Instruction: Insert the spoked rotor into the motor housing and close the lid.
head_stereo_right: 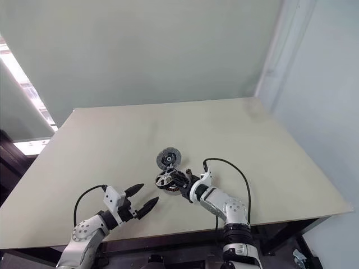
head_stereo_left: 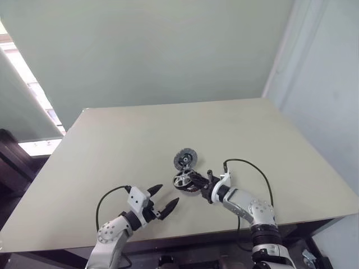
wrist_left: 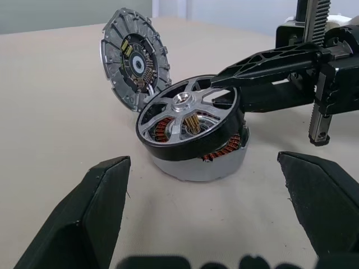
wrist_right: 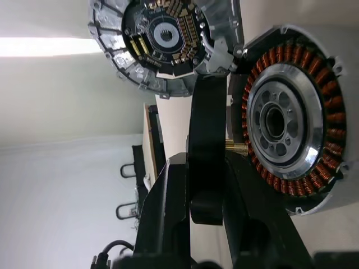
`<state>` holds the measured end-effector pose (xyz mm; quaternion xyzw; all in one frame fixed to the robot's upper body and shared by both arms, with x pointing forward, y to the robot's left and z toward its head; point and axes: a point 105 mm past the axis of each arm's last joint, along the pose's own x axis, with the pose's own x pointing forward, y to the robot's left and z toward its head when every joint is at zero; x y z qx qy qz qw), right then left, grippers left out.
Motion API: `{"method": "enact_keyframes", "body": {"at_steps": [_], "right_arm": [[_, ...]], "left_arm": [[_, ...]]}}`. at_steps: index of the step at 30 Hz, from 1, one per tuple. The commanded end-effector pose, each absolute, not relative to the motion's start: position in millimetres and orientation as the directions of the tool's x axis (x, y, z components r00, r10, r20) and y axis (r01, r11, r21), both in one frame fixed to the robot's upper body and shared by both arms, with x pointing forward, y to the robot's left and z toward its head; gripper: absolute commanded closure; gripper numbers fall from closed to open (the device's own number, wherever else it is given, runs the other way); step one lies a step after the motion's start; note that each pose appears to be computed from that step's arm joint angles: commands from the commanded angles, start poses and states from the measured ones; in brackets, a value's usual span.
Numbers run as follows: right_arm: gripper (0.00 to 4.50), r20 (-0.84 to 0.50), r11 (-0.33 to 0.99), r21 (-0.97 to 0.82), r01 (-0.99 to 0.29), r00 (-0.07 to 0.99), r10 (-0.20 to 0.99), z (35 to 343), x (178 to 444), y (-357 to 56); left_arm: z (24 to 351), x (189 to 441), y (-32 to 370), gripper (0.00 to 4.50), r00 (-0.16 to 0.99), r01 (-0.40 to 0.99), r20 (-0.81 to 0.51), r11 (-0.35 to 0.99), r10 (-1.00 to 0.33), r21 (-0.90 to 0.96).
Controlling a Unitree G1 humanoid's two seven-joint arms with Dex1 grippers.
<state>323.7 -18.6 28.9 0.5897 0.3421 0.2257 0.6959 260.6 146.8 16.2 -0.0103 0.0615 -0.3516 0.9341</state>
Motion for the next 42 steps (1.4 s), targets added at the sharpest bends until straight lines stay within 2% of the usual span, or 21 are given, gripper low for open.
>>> {"method": "enact_keyframes", "body": {"at_steps": [1,35,42], "right_arm": [[4.09,-0.125,0.143,0.989,0.033,0.697,0.706,51.0,332.6,-19.9],[4.09,-0.181,0.192,0.979,0.060,0.685,0.706,34.7,335.5,-9.8],[1.65,-0.148,0.192,0.981,0.010,0.678,0.720,44.9,334.1,-12.7]], "left_arm": [[28.7,266.2,146.4,0.00,0.744,0.664,-0.063,0.747,-0.665,-0.030],[27.9,266.4,148.1,0.00,0.748,0.660,-0.063,0.751,-0.660,-0.027],[27.2,266.7,147.3,0.00,0.749,0.659,-0.061,0.752,-0.659,-0.030]]}}
